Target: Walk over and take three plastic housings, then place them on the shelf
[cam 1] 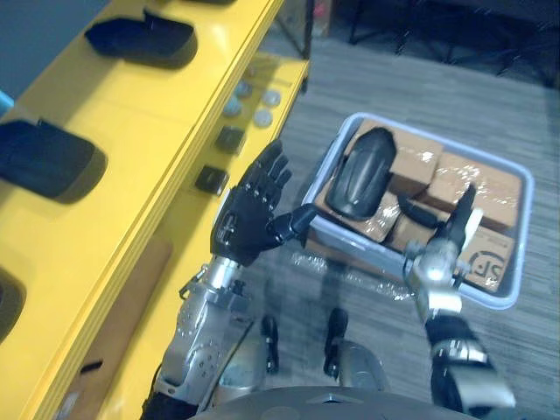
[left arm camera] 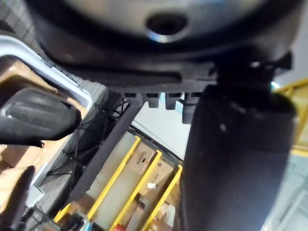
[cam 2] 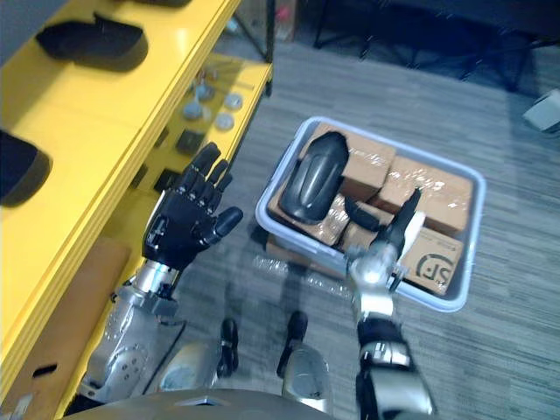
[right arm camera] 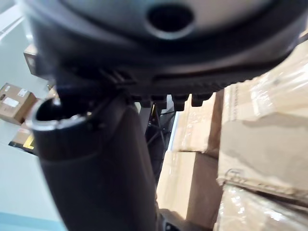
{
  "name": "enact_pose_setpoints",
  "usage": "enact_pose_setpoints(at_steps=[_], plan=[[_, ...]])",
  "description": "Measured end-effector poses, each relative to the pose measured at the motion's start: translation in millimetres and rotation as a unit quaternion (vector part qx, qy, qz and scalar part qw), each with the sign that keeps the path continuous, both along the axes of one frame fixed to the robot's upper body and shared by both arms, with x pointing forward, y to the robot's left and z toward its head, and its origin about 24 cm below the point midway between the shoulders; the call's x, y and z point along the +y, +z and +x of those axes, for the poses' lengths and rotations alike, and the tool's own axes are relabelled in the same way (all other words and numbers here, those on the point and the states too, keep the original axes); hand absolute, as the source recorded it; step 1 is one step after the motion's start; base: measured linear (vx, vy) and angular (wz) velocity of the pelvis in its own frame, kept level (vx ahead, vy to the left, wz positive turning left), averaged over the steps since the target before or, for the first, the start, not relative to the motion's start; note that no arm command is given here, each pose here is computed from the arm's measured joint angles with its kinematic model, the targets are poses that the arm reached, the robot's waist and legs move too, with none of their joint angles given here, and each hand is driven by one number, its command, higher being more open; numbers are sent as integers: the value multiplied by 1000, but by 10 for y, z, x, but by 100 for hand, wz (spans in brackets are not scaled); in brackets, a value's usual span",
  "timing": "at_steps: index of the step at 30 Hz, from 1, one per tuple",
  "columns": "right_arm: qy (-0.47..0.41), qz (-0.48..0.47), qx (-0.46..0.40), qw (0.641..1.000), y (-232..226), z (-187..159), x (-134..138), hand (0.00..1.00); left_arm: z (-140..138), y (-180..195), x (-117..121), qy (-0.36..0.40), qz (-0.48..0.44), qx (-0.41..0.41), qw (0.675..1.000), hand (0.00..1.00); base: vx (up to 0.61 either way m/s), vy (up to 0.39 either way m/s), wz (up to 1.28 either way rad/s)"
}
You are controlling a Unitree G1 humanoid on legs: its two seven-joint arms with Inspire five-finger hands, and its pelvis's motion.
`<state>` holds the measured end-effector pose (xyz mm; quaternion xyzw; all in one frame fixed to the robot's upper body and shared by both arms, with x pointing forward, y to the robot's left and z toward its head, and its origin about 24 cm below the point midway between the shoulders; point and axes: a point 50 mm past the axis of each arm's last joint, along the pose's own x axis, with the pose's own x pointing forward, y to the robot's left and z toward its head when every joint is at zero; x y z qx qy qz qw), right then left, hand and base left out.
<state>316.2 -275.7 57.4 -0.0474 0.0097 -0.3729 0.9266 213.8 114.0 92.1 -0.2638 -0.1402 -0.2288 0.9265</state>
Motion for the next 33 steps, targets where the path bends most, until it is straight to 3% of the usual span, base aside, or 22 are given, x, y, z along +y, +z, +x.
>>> enact_pose_setpoints(at_steps=[6,9,14,15,22,33], plan=[[16,21,-33,999,386,313,-71,100,19,-36,-18,-8,3,10,1000,100,-54,-7,17],[19,41,-8,999,374,372,-90,100,69,-80,-15,-9,6,19,1000,100,-39,15,9],[15,80,55,995,489,459,-369,100,194,-145,-36,-10,11,37,999,100,-81,48,10],[16,82,59,995,524,475,-383,0,196,-159,-35,-9,8,42,999,100,-59,32,9],[-2,102,133,986,674,386,-725,0,223,-268,-51,-1,12,72,997,100,-36,19,12],[-5,122,173,977,721,287,-905,0,255,-270,-52,2,14,73,997,100,-29,-9,7]])
